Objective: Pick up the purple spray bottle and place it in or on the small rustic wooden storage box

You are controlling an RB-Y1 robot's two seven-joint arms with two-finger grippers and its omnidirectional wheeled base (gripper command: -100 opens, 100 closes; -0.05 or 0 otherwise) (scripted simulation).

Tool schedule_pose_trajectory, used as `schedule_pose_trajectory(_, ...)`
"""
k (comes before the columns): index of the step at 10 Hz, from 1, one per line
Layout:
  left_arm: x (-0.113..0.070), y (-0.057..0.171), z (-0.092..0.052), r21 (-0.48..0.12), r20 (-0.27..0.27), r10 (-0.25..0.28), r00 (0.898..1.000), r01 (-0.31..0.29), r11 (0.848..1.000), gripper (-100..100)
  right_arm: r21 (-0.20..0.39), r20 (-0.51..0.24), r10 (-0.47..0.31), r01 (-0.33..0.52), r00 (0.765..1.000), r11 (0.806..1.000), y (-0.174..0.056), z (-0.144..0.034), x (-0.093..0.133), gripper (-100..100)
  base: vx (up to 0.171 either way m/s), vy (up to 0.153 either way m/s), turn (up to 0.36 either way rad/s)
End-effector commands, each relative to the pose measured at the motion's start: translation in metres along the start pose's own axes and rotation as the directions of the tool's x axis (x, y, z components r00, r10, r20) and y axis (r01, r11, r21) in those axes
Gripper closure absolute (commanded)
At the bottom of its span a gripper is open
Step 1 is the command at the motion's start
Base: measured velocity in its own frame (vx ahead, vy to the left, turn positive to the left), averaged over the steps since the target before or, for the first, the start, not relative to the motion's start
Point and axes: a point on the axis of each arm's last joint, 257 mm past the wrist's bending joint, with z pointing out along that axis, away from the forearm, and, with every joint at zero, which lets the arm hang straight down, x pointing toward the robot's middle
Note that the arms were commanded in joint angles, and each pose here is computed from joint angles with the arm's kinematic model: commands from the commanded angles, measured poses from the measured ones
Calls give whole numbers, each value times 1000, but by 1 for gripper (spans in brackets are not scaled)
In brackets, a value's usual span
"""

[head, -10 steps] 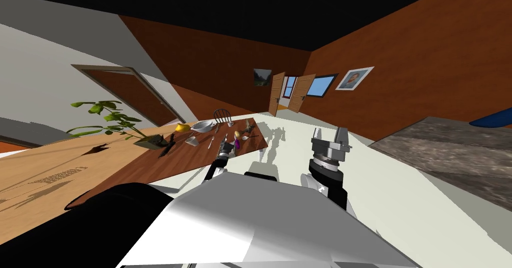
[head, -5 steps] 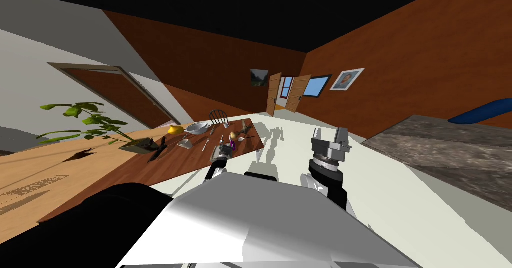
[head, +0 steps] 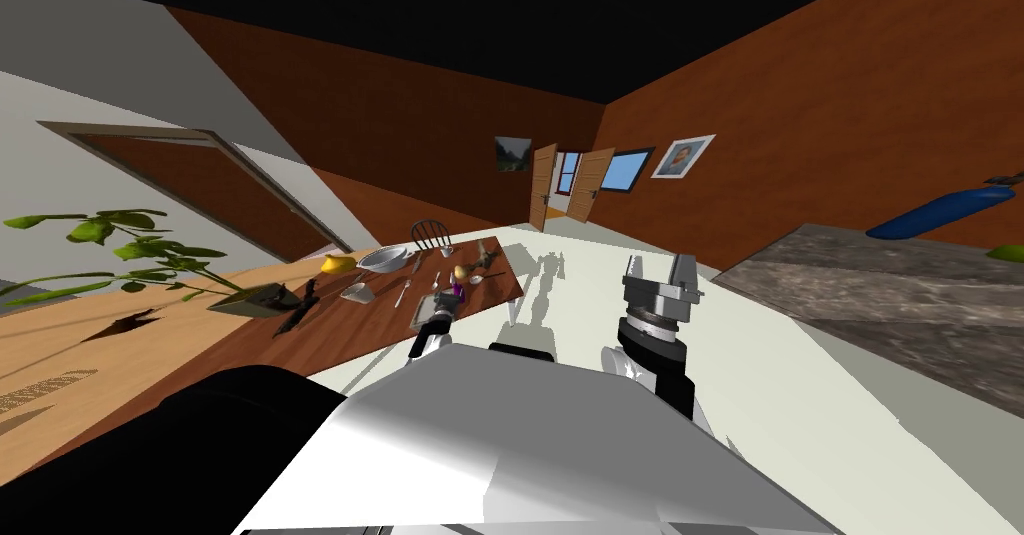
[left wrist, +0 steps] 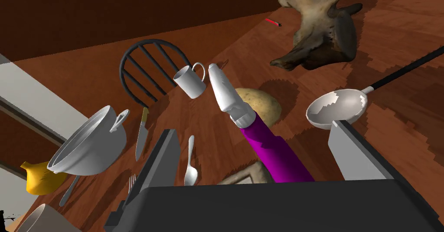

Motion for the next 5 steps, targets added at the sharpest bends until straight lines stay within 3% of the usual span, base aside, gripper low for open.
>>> schedule_pose_trajectory(1, -19, -9, 3, 25, 41, -80, 996, 79, 997, -100, 0, 0, 0, 0, 1000, 1000, 0, 0, 0, 0, 23, -24, -90)
schedule_pose_trajectory(3, -40, -19, 6, 63, 80, -175, 981, 170, 983, -100, 0, 0, 0, 0, 1000, 1000, 0, 0, 0, 0, 28, -20, -86)
schedule_pose_trajectory(5, -59, -26, 8, 106, 111, -268, 957, 256, 961, -100, 0, 0, 0, 0, 1000, 1000, 0, 0, 0, 0, 30, -16, -69)
